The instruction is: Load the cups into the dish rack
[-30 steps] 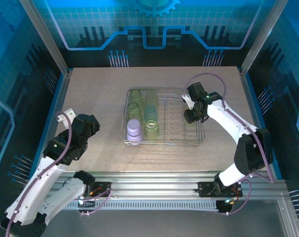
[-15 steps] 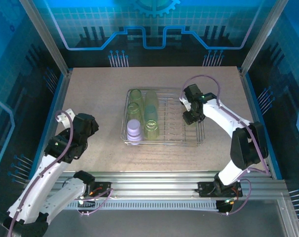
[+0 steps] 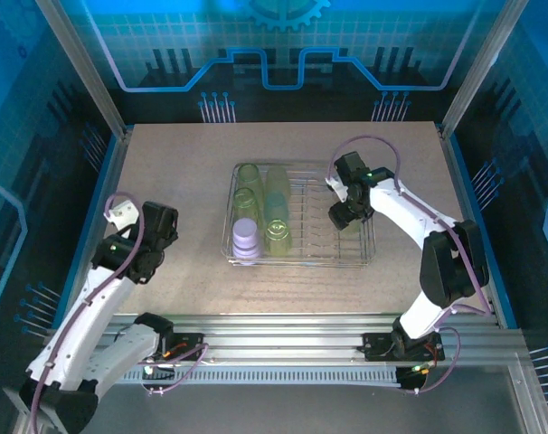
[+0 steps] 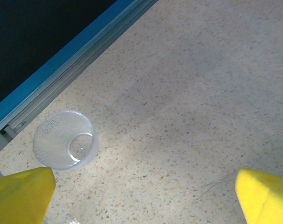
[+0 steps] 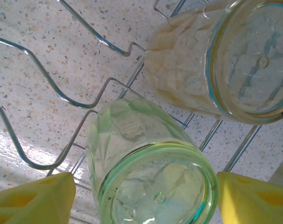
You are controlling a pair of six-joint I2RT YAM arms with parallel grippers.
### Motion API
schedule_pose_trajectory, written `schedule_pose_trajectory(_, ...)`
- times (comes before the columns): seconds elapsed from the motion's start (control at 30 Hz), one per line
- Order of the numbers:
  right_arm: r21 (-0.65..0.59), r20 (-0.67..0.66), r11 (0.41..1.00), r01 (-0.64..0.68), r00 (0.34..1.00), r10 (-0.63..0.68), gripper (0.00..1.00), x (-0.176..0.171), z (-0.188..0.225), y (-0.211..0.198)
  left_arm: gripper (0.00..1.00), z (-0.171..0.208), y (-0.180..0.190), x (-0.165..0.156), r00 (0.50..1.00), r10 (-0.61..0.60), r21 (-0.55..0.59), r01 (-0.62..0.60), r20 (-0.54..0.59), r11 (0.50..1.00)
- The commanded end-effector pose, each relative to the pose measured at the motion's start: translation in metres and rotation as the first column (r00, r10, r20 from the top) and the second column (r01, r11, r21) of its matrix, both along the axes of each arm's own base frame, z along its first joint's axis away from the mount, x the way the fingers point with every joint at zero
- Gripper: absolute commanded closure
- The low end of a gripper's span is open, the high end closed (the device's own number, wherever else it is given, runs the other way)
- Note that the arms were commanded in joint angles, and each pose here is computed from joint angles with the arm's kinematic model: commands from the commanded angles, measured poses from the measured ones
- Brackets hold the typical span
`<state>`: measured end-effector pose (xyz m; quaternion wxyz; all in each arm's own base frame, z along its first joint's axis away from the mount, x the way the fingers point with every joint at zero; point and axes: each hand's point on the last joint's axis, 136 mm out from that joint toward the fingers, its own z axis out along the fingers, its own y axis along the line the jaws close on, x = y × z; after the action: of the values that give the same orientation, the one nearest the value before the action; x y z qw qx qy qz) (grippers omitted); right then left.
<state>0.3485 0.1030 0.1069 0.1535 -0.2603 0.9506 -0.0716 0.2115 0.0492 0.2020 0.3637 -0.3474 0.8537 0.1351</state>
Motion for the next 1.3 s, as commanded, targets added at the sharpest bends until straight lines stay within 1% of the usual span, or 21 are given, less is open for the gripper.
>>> schedule_pose_trajectory(0.0,0.021,0.007,1.0,0.006,1.0,-0.006,0.2,-0.002,0.016,0.003,0.01,-0.01,0.006,-0.009,0.997,0.042,0.006,-0.042,-0.061,0.999)
schedule_pose_trajectory(0.13,0.043,0.044,0.999,0.026,0.999,-0.028,0.19,-0.006,0.035,0.001,0.01,-0.016,0.016,-0.012,0.99,0.09,0.041,-0.086,-0.112,0.995)
schedule_pose_trajectory(0.23,0.092,0.093,0.995,0.037,0.995,-0.045,0.19,-0.01,0.055,0.002,0.01,-0.017,0.025,-0.014,0.977,0.148,0.073,-0.138,-0.152,0.988)
schedule_pose_trajectory(0.4,0.175,0.171,0.984,0.04,0.983,-0.071,0.2,-0.018,0.087,0.001,0.01,-0.022,0.038,-0.015,0.935,0.275,0.116,-0.254,-0.223,0.96)
schedule_pose_trajectory(0.5,0.218,0.213,0.975,0.045,0.973,-0.092,0.2,-0.024,0.106,-0.004,0.01,-0.026,0.045,-0.019,0.885,0.373,0.14,-0.347,-0.278,0.927)
schedule_pose_trajectory(0.57,0.258,0.235,0.965,0.051,0.965,-0.114,0.21,-0.03,0.117,-0.008,0.01,-0.03,0.051,-0.023,0.843,0.432,0.172,-0.397,-0.32,0.902)
schedule_pose_trajectory(0.67,0.336,0.247,0.94,0.061,0.957,-0.15,0.22,-0.037,0.128,-0.014,0.0,-0.043,0.059,-0.023,0.794,0.479,0.186,-0.442,-0.374,0.878)
schedule_pose_trajectory(0.73,0.378,0.246,0.924,0.066,0.954,-0.169,0.22,-0.041,0.133,-0.015,0.01,-0.053,0.061,-0.02,0.782,0.483,0.168,-0.455,-0.395,0.875)
schedule_pose_trajectory(0.87,0.407,0.245,0.911,0.066,0.953,-0.179,0.23,-0.048,0.137,-0.016,0.01,-0.076,0.061,-0.013,0.791,0.453,0.095,-0.457,-0.412,0.884)
schedule_pose_trajectory(0.97,0.428,0.237,0.901,0.071,0.953,-0.188,0.23,-0.051,0.137,-0.014,0.01,-0.088,0.066,-0.013,0.786,0.45,0.073,-0.466,-0.424,0.882)
schedule_pose_trajectory(1.1,0.454,0.231,0.888,0.068,0.954,-0.191,0.23,-0.055,0.137,-0.01,0.05,-0.104,0.075,-0.012,0.778,0.441,0.024,-0.483,-0.448,0.875)
schedule_pose_trajectory(1.17,0.462,0.229,0.884,0.069,0.954,-0.194,0.24,-0.056,0.138,-0.01,0.07,-0.111,0.079,-0.008,0.781,0.425,-0.005,-0.48,-0.457,0.877)
schedule_pose_trajectory(1.27,0.466,0.23,0.882,0.067,0.954,-0.193,0.24,-0.057,0.139,-0.009,0.13,-0.114,0.084,-0.007,0.772,0.44,0.016,-0.488,-0.46,0.873)
